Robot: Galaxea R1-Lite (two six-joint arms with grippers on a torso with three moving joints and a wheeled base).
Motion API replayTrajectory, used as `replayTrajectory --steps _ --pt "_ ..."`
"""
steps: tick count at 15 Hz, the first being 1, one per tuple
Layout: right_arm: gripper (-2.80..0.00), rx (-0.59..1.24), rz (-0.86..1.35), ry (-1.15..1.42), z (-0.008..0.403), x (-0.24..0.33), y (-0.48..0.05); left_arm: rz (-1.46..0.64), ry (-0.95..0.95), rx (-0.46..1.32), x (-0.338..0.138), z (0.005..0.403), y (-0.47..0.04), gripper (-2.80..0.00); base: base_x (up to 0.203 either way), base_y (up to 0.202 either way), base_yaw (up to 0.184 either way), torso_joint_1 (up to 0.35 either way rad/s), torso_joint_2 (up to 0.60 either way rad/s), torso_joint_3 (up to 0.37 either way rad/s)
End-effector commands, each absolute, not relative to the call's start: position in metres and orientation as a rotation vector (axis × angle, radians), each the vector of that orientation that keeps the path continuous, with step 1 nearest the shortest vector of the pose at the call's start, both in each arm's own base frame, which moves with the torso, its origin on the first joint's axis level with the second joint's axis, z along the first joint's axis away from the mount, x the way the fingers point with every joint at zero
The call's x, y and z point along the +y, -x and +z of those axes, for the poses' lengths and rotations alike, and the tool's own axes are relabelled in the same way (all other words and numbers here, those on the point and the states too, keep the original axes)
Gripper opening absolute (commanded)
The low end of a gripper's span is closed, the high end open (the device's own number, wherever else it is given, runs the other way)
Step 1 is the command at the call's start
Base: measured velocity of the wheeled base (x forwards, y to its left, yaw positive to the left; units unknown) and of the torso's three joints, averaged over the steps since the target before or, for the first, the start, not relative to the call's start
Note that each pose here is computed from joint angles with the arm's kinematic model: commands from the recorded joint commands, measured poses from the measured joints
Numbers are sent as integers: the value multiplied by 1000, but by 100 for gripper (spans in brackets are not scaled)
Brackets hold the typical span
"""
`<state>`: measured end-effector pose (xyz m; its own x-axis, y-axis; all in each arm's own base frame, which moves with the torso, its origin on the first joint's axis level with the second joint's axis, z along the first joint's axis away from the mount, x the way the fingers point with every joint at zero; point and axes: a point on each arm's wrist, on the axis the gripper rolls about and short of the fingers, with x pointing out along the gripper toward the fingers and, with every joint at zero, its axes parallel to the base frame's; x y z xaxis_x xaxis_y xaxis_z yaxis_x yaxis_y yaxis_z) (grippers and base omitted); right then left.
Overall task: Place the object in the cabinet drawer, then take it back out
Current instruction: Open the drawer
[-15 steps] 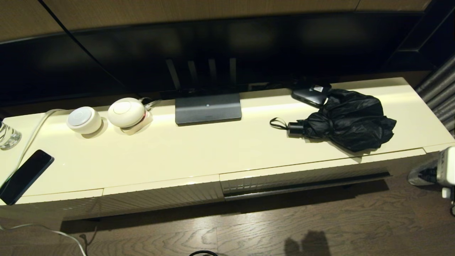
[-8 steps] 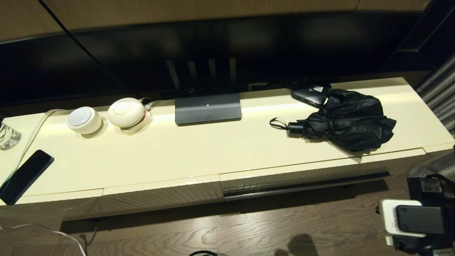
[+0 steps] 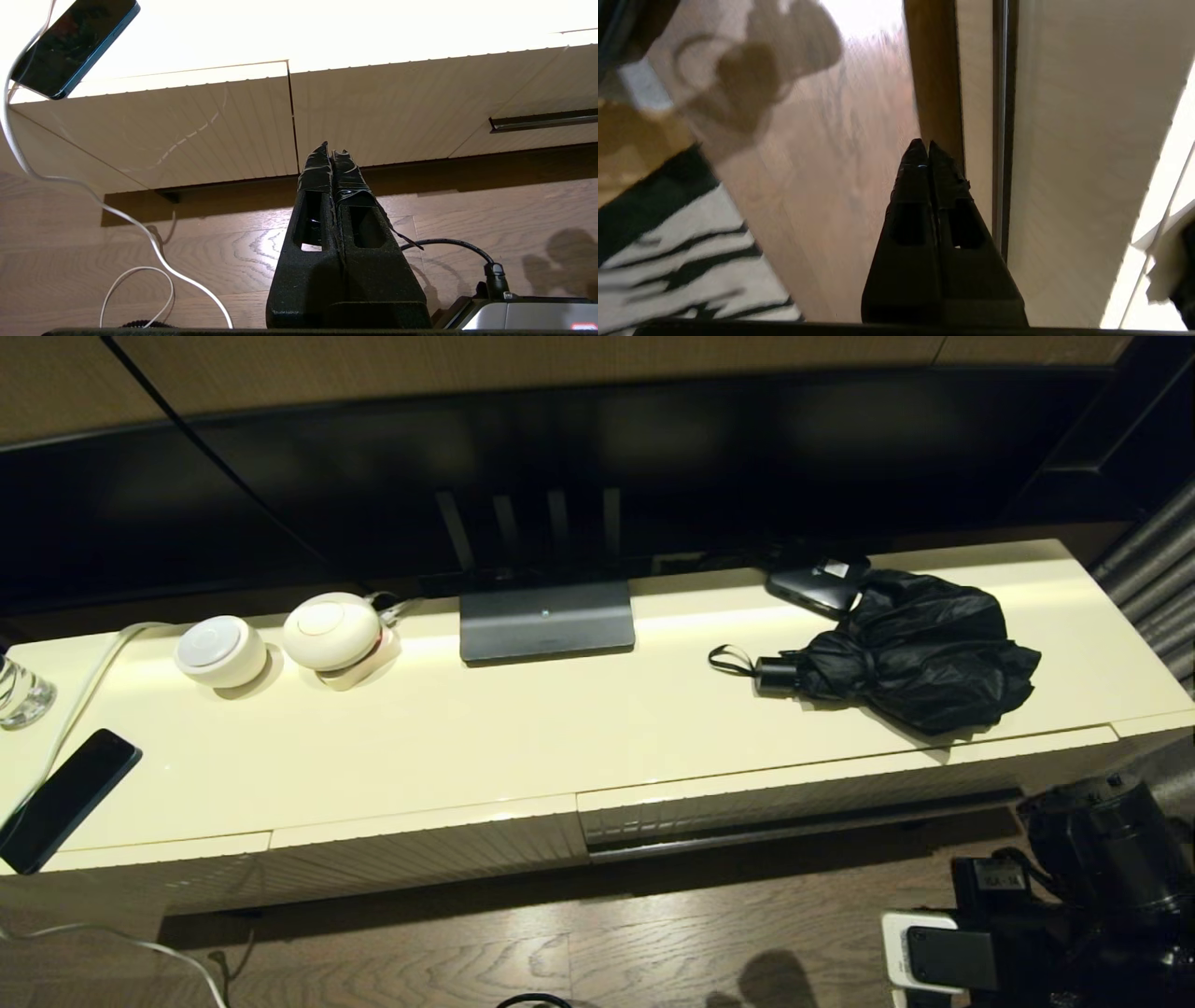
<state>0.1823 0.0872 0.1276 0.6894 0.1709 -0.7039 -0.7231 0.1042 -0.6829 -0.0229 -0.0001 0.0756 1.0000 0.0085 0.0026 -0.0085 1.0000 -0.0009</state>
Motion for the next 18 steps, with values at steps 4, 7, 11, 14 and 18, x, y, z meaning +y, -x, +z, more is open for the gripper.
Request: replayTrajectory --steps 4,7,11,14,18 --pt "-280 525 795 1436 85 92 -187 9 2 2 0 75 23 -280 0 0 0 0 0 0" --pt "-280 506 787 1426 79 94 -195 9 2 3 0 75 23 -280 0 0 0 0 0 0" --pt "-280 483 794 1441 65 96 -210 9 2 2 0 75 23 -280 0 0 0 0 0 0" --pt "-280 456 831 1452 58 95 -217 9 2 2 0 75 23 -280 0 0 0 0 0 0" --pt "0 455 846 1446 57 92 -214 9 2 2 0 75 23 -280 0 0 0 0 0 0"
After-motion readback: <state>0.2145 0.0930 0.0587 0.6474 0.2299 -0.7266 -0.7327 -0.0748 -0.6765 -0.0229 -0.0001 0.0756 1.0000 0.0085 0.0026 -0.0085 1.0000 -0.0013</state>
